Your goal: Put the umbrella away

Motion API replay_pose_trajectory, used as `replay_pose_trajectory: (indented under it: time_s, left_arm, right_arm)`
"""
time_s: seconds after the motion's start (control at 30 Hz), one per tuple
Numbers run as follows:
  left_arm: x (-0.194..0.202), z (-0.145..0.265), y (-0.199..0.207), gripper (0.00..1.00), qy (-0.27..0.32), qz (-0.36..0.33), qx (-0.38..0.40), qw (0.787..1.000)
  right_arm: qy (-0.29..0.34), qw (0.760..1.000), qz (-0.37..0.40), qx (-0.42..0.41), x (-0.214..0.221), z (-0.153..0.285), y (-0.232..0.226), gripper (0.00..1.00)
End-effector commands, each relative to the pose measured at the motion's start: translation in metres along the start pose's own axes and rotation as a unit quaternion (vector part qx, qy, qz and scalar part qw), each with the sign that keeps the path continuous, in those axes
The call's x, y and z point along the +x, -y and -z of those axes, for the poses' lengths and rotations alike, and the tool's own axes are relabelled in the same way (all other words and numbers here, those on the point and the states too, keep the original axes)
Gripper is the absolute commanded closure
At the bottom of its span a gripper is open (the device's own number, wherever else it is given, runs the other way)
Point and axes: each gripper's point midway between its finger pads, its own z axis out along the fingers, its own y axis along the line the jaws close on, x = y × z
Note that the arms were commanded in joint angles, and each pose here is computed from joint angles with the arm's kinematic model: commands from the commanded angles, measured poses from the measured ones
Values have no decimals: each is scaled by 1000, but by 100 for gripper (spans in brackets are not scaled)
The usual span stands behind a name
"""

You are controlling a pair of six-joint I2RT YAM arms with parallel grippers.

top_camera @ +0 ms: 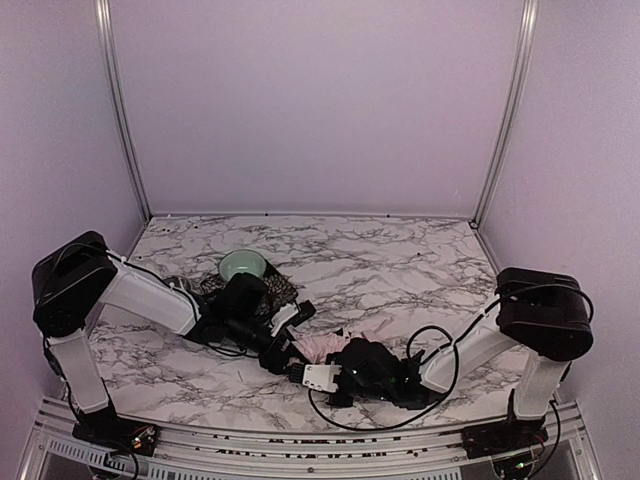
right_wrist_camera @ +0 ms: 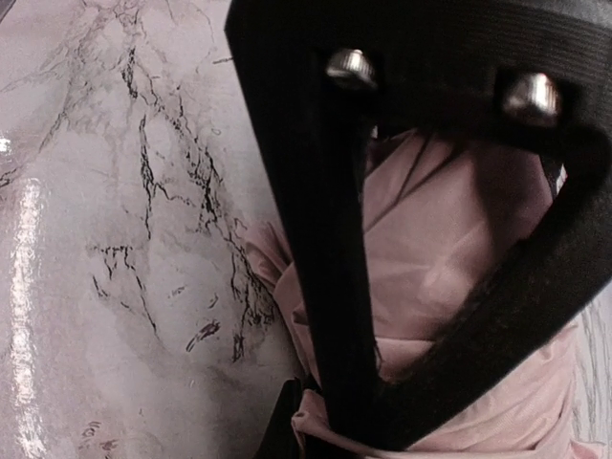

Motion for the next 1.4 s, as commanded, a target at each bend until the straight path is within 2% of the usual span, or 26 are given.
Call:
replay_pose_trajectory:
  time_s: [0.0, 0.33, 0.6, 0.8, 0.97, 1.03, 1.1, 1.2, 1.27, 1.37]
  left_arm:
    - [-28, 8, 22, 35, 49, -32, 41, 997]
    - [-37, 12, 28, 23, 71, -35, 49, 996]
    - [-28, -8, 4, 25, 52, -25, -9, 998]
    - [13, -19, -23, 43, -24, -35, -75, 996]
    - [28, -22, -41, 70, -55, -41, -122, 990]
    - [29, -21, -43, 77, -56, -44, -127, 989]
    - [30, -20, -45, 85, -57, -45, -131, 989]
    - [29, -20, -49, 97, -58, -52, -139, 987]
    - [30, -20, -52, 100, -60, -56, -144, 986]
    - [31, -19, -55, 100, -63, -64, -152, 984]
  right_arm:
    - [-106, 993, 32, -38, 59, -1, -28, 100]
    - [-120, 991, 37, -37, 65, -3, -28, 100]
    - [-120, 992, 40, -24, 57, -7, -21, 100]
    - [-122, 992, 34, -14, 56, -6, -16, 100]
    - [-115, 993, 17, -8, 49, -3, -12, 100]
    - [-114, 993, 8, -7, 48, 1, -11, 100]
    - [-113, 994, -3, -8, 46, 6, -11, 94]
    - [-106, 994, -9, -14, 39, 16, -14, 79]
    - [-102, 995, -15, -19, 33, 23, -16, 69]
    - [-79, 995, -37, -38, 18, 37, -18, 61]
